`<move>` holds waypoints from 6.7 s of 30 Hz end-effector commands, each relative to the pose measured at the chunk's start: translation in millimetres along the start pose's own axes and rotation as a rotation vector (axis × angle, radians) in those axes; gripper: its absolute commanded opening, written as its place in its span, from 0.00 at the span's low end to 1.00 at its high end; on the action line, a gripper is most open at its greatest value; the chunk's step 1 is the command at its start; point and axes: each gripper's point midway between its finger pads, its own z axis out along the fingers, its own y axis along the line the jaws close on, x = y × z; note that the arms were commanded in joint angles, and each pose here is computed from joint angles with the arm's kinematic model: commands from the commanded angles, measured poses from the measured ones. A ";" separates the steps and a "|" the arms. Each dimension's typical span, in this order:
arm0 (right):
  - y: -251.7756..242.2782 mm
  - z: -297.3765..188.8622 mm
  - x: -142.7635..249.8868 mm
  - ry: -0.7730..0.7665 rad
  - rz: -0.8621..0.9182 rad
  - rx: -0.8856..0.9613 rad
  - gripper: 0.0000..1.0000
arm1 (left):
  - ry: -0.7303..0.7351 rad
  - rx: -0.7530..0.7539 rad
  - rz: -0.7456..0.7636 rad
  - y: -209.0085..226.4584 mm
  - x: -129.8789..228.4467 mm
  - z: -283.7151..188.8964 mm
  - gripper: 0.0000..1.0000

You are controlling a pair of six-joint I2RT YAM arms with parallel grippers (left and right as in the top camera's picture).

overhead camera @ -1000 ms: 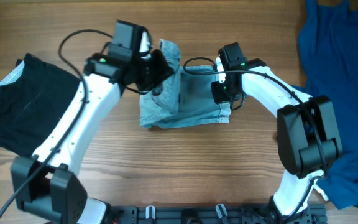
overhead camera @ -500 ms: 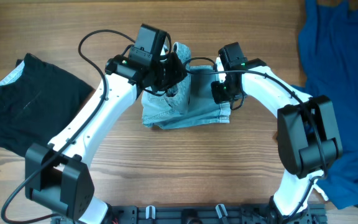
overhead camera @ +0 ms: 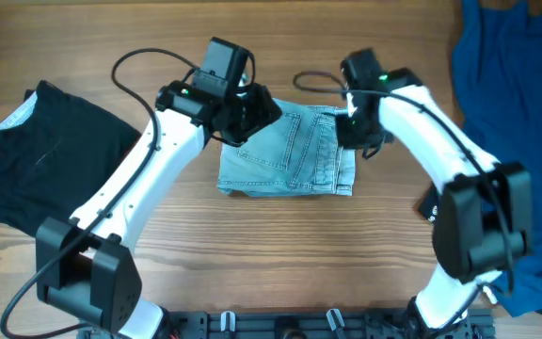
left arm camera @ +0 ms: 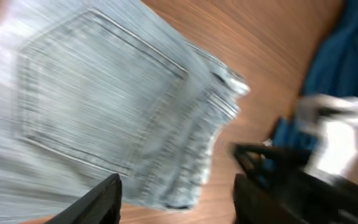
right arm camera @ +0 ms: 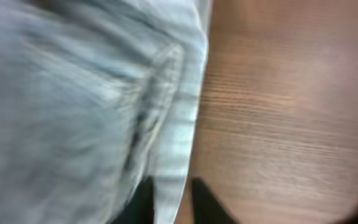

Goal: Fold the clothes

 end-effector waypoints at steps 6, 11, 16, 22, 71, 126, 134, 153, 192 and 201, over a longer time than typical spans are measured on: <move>42.0 -12.1 37.7 0.086 -0.090 -0.260 0.41 | -0.145 -0.158 -0.004 40.6 -40.3 -12.2 0.61; 69.6 23.5 74.0 0.181 -0.117 -0.461 0.39 | -0.138 -0.172 -0.008 44.6 -38.1 -11.8 0.61; 71.3 34.6 90.6 0.220 -0.129 -0.483 0.04 | -0.127 -0.194 -0.013 51.5 -34.9 -8.3 0.62; -52.5 54.4 43.1 0.000 0.241 0.223 0.04 | -0.102 -0.219 -0.022 58.3 -30.5 -3.6 0.62; -22.3 43.7 8.9 -0.158 0.163 -0.063 0.59 | 0.146 -0.125 0.411 61.8 -5.4 37.5 1.00; -38.4 46.1 29.3 -0.072 0.213 -0.044 0.59 | -0.654 -0.277 -0.134 307.7 -183.1 -251.7 0.04; -38.5 46.3 32.2 -0.060 0.212 -0.042 0.59 | -0.542 -0.290 -0.247 356.9 -179.3 -216.3 0.04; -38.4 46.2 30.7 -0.066 0.209 -0.043 0.60 | -0.739 -0.721 -0.621 386.3 -122.4 -306.8 1.00; -35.9 46.8 45.7 -0.004 0.208 -0.053 0.72 | -0.430 -0.171 -0.243 317.4 -217.1 -92.6 0.75; 3.5 38.1 17.1 -0.095 0.185 -0.293 0.99 | -0.377 -0.166 0.214 143.2 -153.7 -111.9 0.89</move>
